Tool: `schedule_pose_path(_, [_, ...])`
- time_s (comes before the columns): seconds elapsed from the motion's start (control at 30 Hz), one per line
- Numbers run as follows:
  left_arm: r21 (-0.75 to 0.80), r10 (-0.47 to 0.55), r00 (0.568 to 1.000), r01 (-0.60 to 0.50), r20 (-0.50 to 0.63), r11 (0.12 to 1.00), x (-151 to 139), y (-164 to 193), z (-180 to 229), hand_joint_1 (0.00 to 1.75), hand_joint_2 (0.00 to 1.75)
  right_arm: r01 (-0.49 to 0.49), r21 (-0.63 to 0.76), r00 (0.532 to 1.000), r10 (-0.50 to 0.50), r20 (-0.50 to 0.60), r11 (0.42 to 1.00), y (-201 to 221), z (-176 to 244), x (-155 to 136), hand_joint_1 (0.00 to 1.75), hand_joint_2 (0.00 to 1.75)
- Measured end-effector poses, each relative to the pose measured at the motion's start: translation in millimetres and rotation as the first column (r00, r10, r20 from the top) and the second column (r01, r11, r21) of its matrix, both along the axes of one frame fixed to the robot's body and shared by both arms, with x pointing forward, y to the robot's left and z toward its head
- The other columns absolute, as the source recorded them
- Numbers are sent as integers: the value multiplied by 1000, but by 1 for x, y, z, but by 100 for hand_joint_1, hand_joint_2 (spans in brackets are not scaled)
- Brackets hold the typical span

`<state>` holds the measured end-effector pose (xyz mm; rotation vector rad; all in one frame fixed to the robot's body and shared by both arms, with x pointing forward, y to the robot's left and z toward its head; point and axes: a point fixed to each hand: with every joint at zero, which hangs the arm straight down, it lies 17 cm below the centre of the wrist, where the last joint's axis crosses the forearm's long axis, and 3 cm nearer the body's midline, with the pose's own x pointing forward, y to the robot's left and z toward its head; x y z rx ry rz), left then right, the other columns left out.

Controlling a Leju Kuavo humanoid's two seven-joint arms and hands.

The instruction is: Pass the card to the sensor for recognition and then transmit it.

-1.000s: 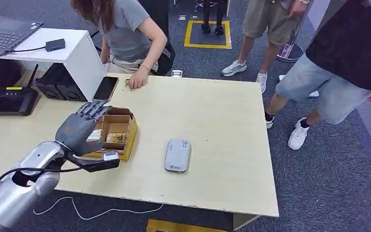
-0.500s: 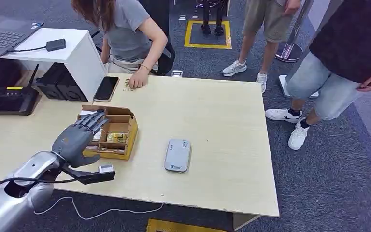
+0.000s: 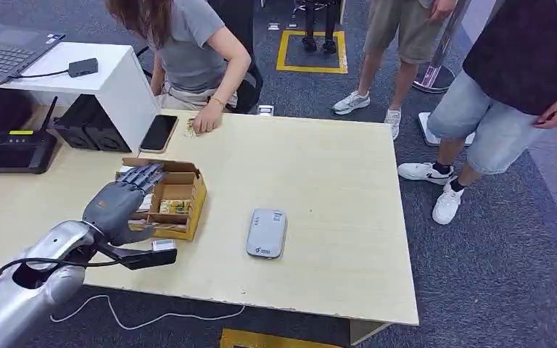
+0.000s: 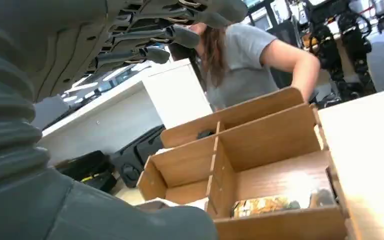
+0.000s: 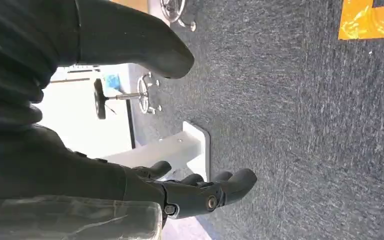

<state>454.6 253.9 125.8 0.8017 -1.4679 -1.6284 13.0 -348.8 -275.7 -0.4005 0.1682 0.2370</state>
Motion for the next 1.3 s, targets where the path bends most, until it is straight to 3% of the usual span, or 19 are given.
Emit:
schedule_pose_path(0.83, [37,2,995,1,-100,999,-14,5,-38,0,175,-23,-12,1000,24,7,1000,-9,1,6,0,175])
schedule_pose_path(1.3, [63,39,997,-35,-65,997,-5,-3,-50,0,175,-55,-17,998,55,8,998,-10,1,9,0,175])
